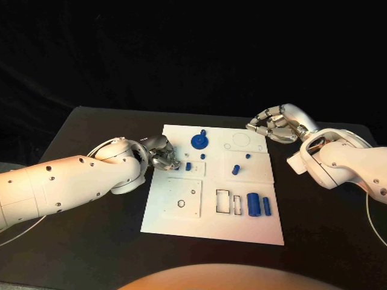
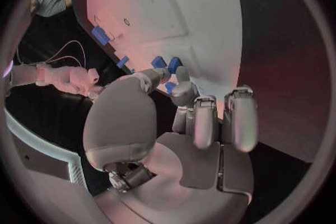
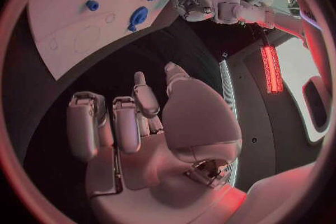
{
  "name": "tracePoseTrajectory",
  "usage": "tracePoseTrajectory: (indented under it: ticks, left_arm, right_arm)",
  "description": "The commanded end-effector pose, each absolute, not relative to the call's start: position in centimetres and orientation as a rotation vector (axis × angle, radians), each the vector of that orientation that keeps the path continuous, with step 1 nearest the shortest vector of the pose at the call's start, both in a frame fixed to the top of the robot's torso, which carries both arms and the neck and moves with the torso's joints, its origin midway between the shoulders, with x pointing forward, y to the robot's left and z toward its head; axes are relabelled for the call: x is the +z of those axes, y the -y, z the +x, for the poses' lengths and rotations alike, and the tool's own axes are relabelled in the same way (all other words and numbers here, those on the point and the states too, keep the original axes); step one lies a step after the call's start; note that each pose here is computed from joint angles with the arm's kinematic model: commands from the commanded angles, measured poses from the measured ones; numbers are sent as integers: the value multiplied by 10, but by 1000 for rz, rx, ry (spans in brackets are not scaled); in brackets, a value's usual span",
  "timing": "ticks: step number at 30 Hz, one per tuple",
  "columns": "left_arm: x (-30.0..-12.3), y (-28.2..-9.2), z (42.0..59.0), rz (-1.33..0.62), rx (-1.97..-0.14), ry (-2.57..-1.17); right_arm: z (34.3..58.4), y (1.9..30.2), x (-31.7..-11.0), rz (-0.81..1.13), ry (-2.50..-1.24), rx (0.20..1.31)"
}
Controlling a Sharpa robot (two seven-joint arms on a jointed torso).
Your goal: Assemble the parts on the task board
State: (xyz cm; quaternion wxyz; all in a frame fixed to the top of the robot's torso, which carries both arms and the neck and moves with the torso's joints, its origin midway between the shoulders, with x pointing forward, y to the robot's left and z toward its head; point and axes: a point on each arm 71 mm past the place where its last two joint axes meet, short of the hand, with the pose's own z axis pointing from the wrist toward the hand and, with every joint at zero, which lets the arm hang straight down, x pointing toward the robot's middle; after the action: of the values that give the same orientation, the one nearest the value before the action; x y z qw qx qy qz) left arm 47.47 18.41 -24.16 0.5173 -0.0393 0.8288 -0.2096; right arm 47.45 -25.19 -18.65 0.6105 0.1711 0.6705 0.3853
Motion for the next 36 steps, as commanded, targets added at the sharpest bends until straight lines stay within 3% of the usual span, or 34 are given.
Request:
tracePoseTrajectory:
  ticks: [1,36]
  left_arm:
    - [-246,-184,473,-95,-493,-2019]
    - [-242,-189,477,-206,-538,-1975]
  right_arm:
    - [474,251,-186,382,-1542,896]
    - [475,253,-187,385,-1541,890]
